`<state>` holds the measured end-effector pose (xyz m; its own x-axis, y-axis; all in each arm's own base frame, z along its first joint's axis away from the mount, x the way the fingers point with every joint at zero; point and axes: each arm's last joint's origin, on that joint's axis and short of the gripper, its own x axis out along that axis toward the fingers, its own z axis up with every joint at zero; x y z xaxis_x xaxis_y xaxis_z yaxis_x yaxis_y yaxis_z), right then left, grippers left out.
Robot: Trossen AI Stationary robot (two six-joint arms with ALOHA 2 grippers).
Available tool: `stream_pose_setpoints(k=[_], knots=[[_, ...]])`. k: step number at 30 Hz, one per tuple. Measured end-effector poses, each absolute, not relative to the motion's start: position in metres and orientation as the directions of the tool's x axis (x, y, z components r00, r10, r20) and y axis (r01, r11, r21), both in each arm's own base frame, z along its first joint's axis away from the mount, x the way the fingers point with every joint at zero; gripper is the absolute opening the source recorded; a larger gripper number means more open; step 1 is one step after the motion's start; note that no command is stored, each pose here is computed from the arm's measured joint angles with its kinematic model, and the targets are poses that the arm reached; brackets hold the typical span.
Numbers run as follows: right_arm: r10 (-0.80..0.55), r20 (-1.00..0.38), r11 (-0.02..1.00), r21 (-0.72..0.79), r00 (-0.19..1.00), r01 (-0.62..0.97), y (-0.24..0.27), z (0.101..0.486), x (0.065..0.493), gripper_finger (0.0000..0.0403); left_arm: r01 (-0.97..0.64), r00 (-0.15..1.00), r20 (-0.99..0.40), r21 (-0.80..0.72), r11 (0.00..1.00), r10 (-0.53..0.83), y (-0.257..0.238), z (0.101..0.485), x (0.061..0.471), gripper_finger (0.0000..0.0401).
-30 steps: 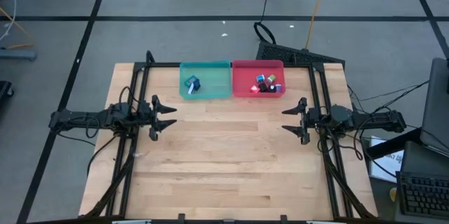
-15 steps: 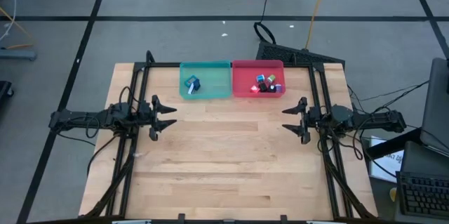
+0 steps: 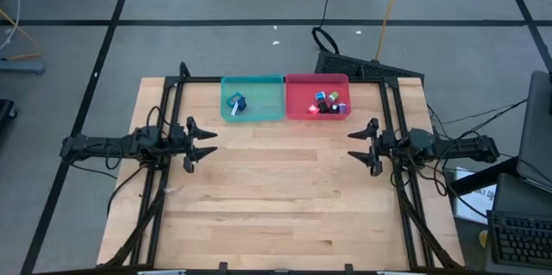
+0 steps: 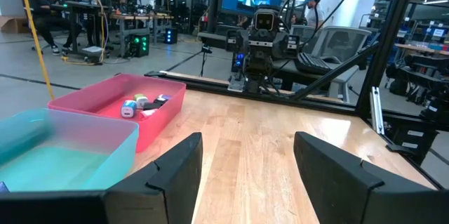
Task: Sort charging adapters and watches
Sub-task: Return to Home Position
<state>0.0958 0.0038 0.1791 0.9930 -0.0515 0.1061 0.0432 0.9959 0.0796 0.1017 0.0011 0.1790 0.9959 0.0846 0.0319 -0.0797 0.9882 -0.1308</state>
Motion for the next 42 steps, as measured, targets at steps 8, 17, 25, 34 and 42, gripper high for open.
stream_pose_setpoints(k=[8,17,25,34,42], knots=[[-0.047,0.056,0.997,0.06,0.997,0.044,0.0039,0.1742,0.0962,0.0268,-0.079,0.996,0.031,-0.131,0.988,0.084,0.001,0.179,0.1017,0.0228],[-0.048,0.036,0.998,0.044,0.998,0.047,0.0039,0.1722,0.0963,0.0267,-0.08,0.996,0.032,-0.13,0.988,0.085,0.0011,0.179,0.1017,0.0228],[-0.049,0.033,0.998,0.044,0.998,0.048,0.0039,0.1719,0.0963,0.0268,-0.079,0.996,0.031,-0.131,0.988,0.084,0.001,0.179,0.1017,0.0228],[-0.05,0.031,0.998,0.043,0.998,0.049,0.0038,0.1717,0.0964,0.0267,-0.08,0.996,0.032,-0.13,0.988,0.085,0.0011,0.179,0.1017,0.0228],[-0.051,0.03,0.999,0.014,0.998,0.05,0.0038,0.1717,0.0964,0.0268,-0.079,0.996,0.031,-0.131,0.988,0.084,0.001,0.179,0.1017,0.0228]])
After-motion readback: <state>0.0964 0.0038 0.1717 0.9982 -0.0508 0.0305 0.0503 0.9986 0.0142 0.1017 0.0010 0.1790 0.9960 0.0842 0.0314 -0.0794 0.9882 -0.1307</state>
